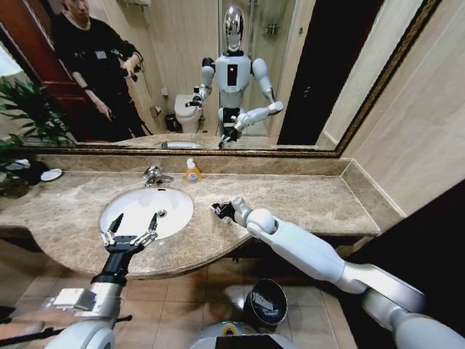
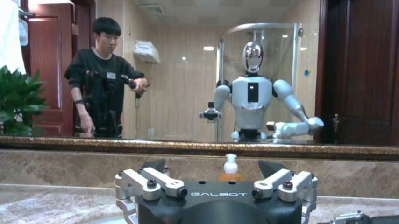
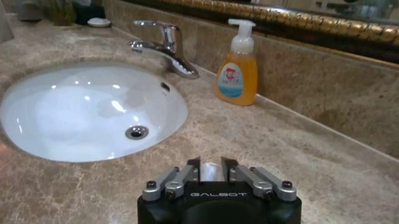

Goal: Pick up the trash from the sink and place it in the trash bin.

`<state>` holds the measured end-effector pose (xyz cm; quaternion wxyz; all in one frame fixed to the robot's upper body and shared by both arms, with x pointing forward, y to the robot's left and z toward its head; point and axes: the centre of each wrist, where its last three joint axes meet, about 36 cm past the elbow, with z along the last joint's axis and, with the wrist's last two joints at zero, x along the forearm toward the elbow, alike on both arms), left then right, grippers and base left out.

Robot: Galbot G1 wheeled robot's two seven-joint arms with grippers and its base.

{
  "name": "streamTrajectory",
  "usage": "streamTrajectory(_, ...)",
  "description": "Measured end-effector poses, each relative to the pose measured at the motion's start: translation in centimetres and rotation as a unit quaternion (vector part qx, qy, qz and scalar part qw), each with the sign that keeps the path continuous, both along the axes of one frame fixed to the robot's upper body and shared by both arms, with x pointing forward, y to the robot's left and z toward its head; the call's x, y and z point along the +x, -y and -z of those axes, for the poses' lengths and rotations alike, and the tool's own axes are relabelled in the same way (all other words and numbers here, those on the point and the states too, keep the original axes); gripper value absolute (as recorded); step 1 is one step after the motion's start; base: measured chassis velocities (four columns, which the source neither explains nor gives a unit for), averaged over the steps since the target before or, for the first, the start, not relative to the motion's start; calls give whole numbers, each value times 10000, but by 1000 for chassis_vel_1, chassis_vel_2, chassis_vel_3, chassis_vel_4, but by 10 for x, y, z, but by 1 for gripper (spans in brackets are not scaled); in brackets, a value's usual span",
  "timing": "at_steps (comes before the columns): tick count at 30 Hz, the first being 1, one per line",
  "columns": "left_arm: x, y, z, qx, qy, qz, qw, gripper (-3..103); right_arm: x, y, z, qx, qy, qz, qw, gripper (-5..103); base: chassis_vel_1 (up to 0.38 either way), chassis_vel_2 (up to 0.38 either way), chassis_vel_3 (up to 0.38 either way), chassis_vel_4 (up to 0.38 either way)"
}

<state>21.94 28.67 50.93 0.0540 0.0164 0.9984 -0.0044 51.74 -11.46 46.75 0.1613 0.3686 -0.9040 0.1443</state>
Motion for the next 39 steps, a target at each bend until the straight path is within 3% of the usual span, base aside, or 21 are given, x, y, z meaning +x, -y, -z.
streamTrajectory(11, 0, 0, 0, 0, 0, 0, 10000, 100, -26, 26, -1, -136, -205, 137, 9996, 68, 0, 0, 0, 0)
streamTrajectory(13, 0, 0, 0, 0, 0, 0, 10000, 100, -29, 26, 0, -143, -230, 174, 9995, 68, 0, 0, 0, 0)
streamTrajectory(15, 0, 0, 0, 0, 0, 0, 10000, 100, -34, 25, 3, -105, -279, 266, 9992, 79, 0, 0, 0, 0)
streamTrajectory(17, 0, 0, 0, -1, 0, 0, 10000, 100, -36, 23, 4, -75, -323, 311, 9990, 79, 0, 0, 0, 0)
streamTrajectory(19, 0, 0, 0, 0, 0, 0, 10000, 100, -38, 18, 6, -28, -375, 344, 9987, 95, 0, 0, 0, 0)
streamTrajectory(23, 0, 0, 0, 0, 0, 0, 10000, 100, -42, 10, 6, 72, -448, 360, 9983, 100, 0, 0, 0, 0)
streamTrajectory(39, 0, 0, 0, 0, 0, 0, 10000, 100, -31, -16, 22, 116, -467, 517, 9975, 100, 0, 0, 0, 0)
